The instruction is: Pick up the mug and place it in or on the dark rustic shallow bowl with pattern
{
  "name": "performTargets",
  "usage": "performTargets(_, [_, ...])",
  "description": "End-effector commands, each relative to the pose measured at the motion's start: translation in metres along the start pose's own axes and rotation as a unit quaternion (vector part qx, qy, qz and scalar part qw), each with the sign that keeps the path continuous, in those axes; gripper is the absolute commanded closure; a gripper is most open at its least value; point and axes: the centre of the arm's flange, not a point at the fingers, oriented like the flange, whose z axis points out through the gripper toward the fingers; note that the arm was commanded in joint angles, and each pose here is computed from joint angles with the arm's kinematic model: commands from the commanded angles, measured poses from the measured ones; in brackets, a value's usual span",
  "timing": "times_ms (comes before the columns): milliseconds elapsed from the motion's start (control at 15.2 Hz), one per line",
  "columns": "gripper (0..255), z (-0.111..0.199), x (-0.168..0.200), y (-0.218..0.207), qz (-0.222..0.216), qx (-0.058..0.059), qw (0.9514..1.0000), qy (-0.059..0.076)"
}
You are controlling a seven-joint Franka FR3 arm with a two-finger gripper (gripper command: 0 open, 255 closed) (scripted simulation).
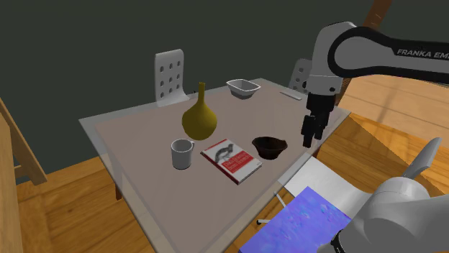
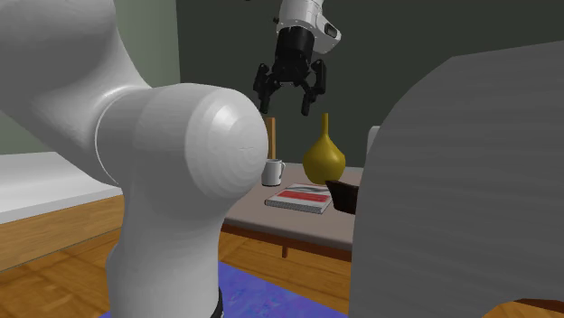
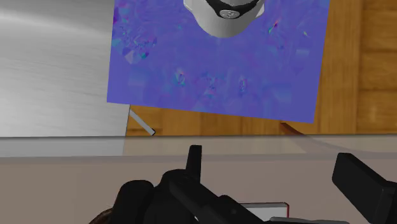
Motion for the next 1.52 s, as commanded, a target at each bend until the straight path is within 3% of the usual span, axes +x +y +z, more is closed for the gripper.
performTargets(0, [0, 0.000, 0.000, 0.000, 0.000, 0.000, 1.0000, 0.000])
performTargets(1452, [0, 0.053, 0.212, -0.179, 0.018, -0.039, 0.9970, 0.064])
